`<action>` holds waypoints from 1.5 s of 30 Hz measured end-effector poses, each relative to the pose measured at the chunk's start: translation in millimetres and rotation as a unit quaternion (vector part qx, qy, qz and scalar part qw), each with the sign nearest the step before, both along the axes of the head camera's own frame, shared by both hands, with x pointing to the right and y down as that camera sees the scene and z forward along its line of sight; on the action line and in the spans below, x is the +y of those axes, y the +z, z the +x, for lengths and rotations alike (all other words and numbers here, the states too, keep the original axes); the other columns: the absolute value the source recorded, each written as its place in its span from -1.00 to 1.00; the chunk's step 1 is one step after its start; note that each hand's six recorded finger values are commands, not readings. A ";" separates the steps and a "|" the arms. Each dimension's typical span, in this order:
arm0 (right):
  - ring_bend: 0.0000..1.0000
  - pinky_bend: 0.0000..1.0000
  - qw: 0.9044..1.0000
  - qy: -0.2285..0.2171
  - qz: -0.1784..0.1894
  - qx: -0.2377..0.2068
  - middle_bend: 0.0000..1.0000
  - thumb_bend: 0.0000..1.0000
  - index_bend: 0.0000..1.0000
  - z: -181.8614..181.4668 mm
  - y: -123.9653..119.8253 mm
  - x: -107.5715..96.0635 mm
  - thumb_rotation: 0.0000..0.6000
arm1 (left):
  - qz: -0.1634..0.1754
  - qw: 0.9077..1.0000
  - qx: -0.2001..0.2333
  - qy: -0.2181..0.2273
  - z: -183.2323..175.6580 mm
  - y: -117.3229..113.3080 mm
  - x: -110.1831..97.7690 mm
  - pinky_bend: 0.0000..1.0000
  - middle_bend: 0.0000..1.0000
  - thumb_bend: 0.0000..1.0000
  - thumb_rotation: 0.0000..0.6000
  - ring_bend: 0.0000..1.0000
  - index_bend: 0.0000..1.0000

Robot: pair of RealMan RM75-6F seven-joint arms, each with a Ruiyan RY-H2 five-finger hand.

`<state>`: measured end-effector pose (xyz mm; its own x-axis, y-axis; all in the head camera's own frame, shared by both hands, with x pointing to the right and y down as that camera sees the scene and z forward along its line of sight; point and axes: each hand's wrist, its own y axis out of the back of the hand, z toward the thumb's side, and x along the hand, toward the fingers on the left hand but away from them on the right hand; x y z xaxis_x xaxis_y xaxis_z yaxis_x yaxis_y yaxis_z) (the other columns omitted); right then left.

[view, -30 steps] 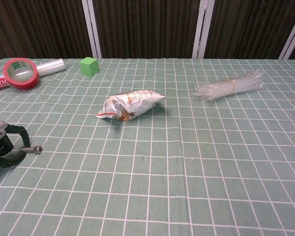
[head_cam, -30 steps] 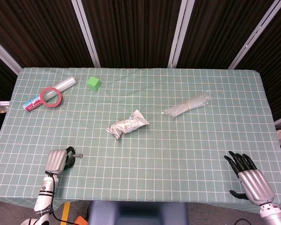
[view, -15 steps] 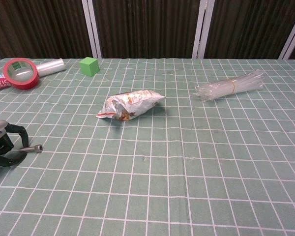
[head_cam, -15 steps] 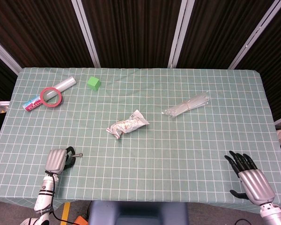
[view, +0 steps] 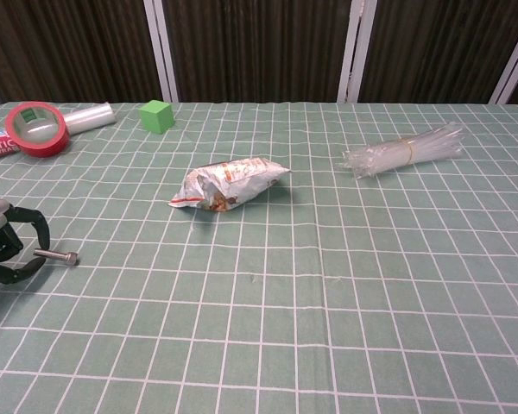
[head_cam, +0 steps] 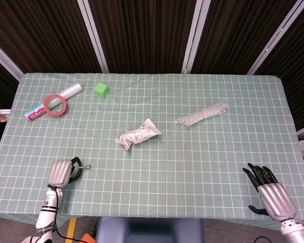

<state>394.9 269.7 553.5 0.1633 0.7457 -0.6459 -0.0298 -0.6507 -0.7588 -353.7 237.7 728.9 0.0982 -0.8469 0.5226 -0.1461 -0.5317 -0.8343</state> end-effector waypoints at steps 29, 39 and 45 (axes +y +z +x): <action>-1.00 -1.00 1.000 0.001 0.002 -0.001 -1.00 -0.78 -1.00 0.6 -0.8 -0.8 1.00 | -0.003 0.999 0.011 0.034 24.6 -11.7 -7.7 1.00 1.00 -0.25 1.00 1.00 -0.24; -1.00 -1.00 1.000 -0.003 0.005 0.001 -1.00 -0.78 -1.00 0.9 -3.8 1.1 1.00 | 0.065 0.996 0.039 0.043 -0.3 -68.3 7.2 -0.73 -0.81 -0.25 1.00 -0.89 -0.77; -1.00 -1.00 1.000 -0.007 0.004 0.007 -1.00 -0.77 -1.00 -1.3 -3.8 4.0 1.00 | 0.098 0.987 0.093 0.092 -29.0 -152.9 53.3 -1.00 -1.00 -0.27 1.00 -1.00 -0.92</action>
<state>393.6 273.7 549.7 0.1639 0.7481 -0.6430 -0.0491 -0.6448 -0.7627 -382.7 291.0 576.0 0.3384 -0.8885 0.3099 -0.2222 -0.3955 -0.8912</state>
